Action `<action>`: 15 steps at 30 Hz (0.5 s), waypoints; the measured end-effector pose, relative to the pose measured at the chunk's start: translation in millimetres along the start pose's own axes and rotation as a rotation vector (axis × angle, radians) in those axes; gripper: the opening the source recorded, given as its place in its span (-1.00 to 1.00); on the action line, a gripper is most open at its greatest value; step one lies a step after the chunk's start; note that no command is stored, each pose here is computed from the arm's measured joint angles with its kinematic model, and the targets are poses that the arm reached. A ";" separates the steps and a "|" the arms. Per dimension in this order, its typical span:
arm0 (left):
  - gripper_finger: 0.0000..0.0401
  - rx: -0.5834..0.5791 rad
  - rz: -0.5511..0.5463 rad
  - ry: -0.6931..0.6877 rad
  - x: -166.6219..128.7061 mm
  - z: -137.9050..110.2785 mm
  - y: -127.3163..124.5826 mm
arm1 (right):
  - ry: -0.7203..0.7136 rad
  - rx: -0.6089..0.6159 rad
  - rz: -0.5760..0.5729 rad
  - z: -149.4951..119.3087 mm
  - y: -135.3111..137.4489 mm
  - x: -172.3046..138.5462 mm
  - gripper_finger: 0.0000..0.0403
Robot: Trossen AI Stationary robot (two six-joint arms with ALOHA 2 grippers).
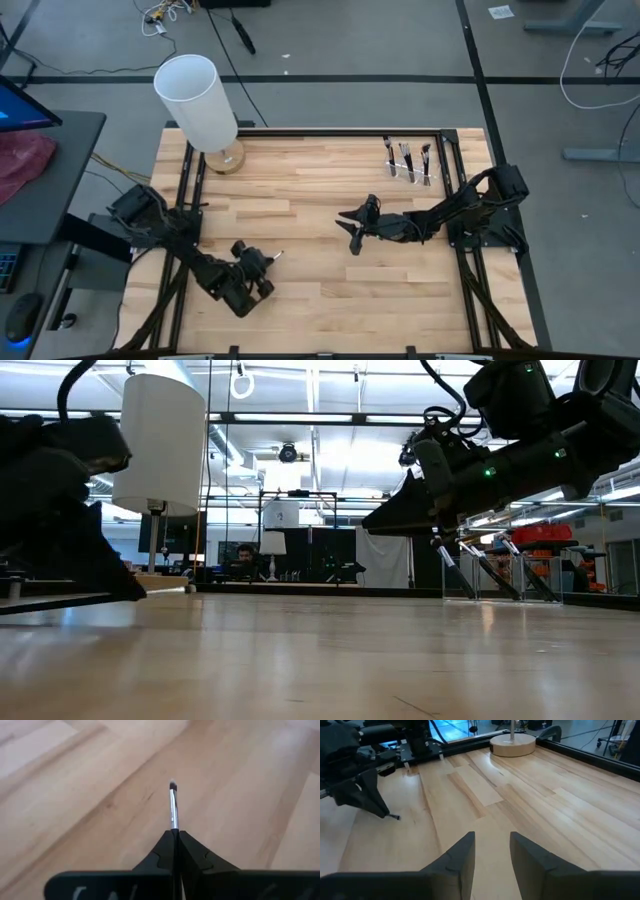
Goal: Put items in baskets/containers
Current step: Put the eyeshadow brush into the transparent organizer
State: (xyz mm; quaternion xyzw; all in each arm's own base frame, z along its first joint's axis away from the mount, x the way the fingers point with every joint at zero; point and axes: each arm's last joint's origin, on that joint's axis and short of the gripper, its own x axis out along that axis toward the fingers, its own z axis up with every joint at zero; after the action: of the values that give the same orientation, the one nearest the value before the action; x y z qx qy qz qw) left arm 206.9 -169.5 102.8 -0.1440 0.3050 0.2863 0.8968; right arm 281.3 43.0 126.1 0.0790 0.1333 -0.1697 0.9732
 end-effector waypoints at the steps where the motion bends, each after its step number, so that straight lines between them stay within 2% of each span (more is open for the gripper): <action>1: -0.95 0.007 0.005 -0.009 0.9 1.0 0.3 | 0.000 0.000 0.000 0.0 -0.1 0.0 -0.39; 5: -0.89 0.036 0.027 -0.019 7.2 0.5 0.6 | -0.002 0.001 -0.003 0.1 -0.1 0.0 -0.39; 15: -0.90 0.040 0.034 -0.043 17.9 -9.1 -3.2 | -0.009 0.018 -0.002 0.9 -0.1 0.2 -0.39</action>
State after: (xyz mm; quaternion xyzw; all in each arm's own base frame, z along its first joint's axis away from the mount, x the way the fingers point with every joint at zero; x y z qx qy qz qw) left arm 216.2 -168.4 84.8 -0.1148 0.2938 0.2983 0.9008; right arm 281.6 42.6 126.8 0.0867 0.1276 -0.1721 0.9729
